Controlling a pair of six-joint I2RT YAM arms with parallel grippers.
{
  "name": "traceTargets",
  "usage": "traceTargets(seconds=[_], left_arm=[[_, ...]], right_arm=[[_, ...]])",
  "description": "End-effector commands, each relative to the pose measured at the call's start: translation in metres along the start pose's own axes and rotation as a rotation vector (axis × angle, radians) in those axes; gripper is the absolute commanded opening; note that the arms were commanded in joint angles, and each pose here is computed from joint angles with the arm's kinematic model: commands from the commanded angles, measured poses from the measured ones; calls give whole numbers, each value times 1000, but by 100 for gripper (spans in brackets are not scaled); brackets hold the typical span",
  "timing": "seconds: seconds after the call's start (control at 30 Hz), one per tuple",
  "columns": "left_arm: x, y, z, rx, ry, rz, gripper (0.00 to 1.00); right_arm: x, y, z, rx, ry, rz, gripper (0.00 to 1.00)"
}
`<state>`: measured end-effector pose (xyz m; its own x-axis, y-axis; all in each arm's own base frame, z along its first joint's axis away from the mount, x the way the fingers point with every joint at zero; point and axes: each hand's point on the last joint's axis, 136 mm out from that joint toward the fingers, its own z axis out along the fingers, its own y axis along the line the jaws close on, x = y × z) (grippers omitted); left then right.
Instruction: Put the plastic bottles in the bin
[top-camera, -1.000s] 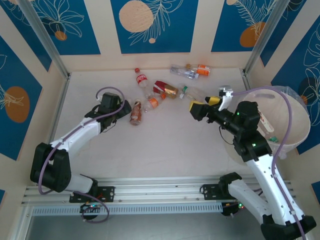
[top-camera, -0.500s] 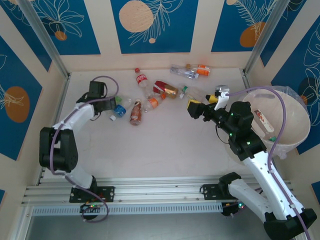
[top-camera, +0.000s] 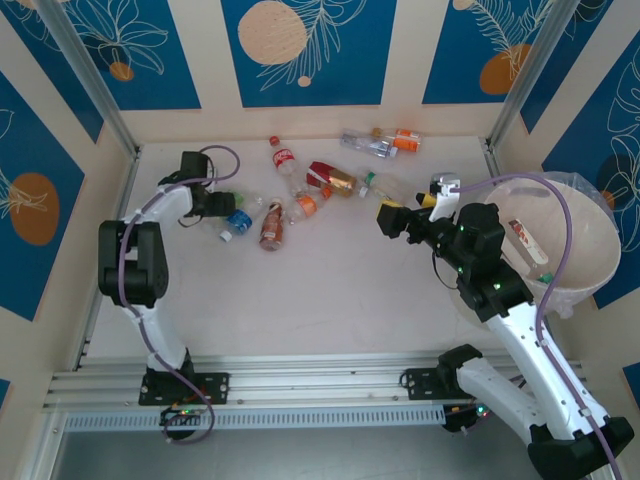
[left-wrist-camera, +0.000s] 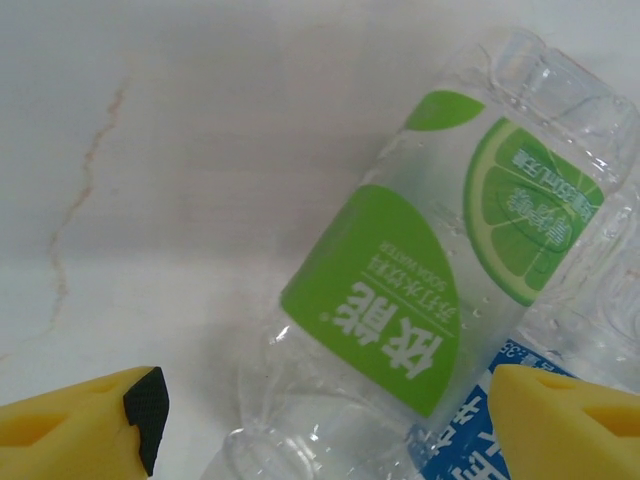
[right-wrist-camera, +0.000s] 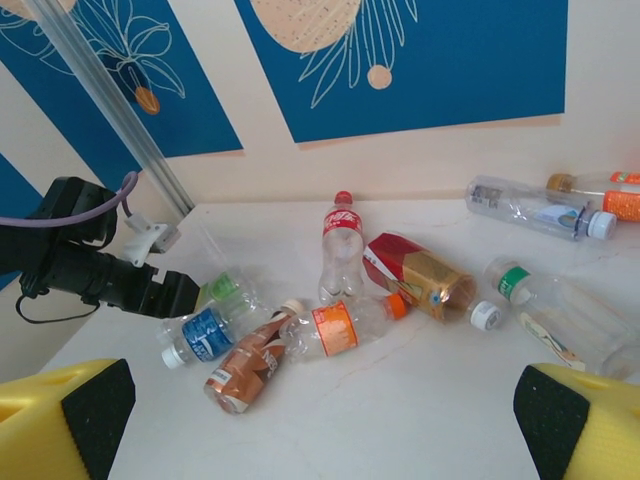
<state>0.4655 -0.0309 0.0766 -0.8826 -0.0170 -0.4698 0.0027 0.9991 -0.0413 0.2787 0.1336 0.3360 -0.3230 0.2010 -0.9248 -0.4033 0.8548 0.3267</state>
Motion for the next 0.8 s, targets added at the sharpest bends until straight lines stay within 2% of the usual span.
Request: traceTargets(seconds=[0.0, 0.33, 0.43, 0.6, 0.77], left_arm=[[4, -16, 9, 102, 48, 43, 83], [20, -8, 28, 58, 82, 50, 82], [23, -6, 31, 49, 81, 51, 79], [25, -8, 30, 66, 65, 50, 67], [19, -5, 13, 42, 19, 28, 54]], right_arm=[[-15, 2, -9, 19, -38, -24, 99], [-12, -3, -11, 45, -25, -17, 99], [-11, -3, -10, 45, -20, -21, 99], [-9, -4, -7, 49, -10, -13, 99], [-9, -4, -5, 48, -4, -9, 99]])
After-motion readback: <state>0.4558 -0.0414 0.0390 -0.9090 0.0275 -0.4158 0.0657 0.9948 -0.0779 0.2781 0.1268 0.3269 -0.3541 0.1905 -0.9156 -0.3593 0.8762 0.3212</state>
